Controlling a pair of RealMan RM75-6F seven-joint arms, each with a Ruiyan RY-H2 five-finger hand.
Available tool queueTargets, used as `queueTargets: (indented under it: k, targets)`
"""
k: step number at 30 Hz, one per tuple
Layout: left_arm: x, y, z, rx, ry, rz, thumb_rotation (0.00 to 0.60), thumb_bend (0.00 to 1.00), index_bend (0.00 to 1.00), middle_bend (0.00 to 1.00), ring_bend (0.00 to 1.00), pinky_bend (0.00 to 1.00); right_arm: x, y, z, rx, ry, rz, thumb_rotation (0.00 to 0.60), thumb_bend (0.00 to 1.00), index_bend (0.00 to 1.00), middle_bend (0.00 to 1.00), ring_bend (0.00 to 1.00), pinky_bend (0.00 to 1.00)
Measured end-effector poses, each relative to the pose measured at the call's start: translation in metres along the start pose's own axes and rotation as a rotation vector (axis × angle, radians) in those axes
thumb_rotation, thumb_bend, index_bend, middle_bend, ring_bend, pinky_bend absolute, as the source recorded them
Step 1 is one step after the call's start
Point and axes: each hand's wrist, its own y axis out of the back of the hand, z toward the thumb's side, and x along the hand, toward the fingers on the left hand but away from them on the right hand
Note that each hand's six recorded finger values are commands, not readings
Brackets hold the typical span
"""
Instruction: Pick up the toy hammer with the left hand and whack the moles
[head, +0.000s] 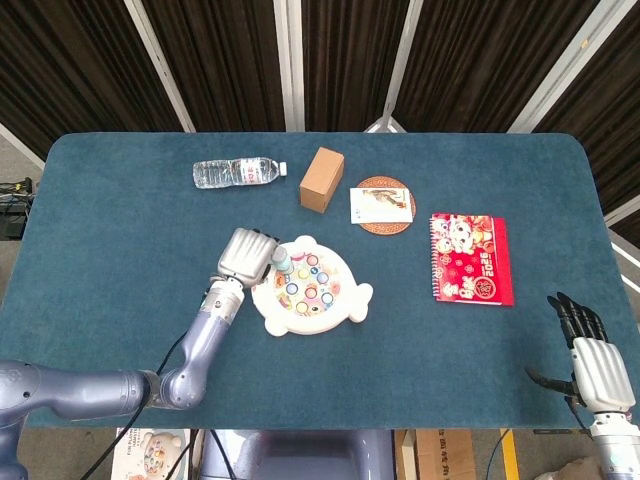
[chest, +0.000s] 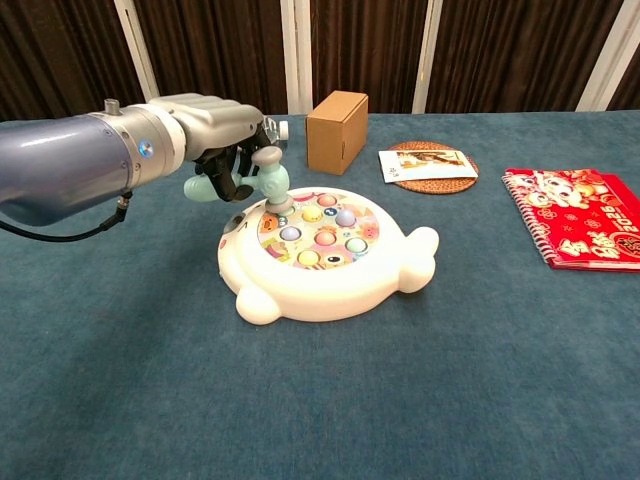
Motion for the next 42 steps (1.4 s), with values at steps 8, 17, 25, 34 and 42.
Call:
queueTargets:
  k: [8, 17, 25, 34, 42]
  targets:
    - [0.003, -0.001, 0.001, -0.013, 0.005, 0.006, 0.600, 0.72, 0.65, 0.53, 0.41, 0.57, 0.000, 0.000, 0.000, -0.002, -0.001, -0.001, 0.600, 0.16, 0.00, 0.00, 0.00, 0.00]
    - [0.003, 0.021, 0.008, -0.046, -0.016, 0.055, 0.600, 0.72, 0.65, 0.53, 0.41, 0.57, 0.000, 0.000, 0.001, -0.005, 0.001, 0.000, 0.600, 0.16, 0.00, 0.00, 0.00, 0.00]
    - [0.004, 0.028, 0.021, -0.045, -0.035, 0.058, 0.600, 0.72, 0.65, 0.53, 0.41, 0.57, 0.000, 0.000, 0.000, -0.010, -0.001, 0.001, 0.600, 0.16, 0.00, 0.00, 0.00, 0.00]
    - [0.007, 0.022, 0.031, -0.025, -0.044, 0.044, 0.600, 0.72, 0.65, 0.53, 0.41, 0.57, -0.001, 0.000, -0.001, -0.015, -0.006, 0.002, 0.600, 0.16, 0.00, 0.00, 0.00, 0.00]
    - [0.010, 0.015, 0.035, -0.009, -0.047, 0.028, 0.600, 0.72, 0.65, 0.53, 0.41, 0.57, -0.001, 0.001, -0.001, -0.018, -0.010, 0.002, 0.600, 0.16, 0.00, 0.00, 0.00, 0.00]
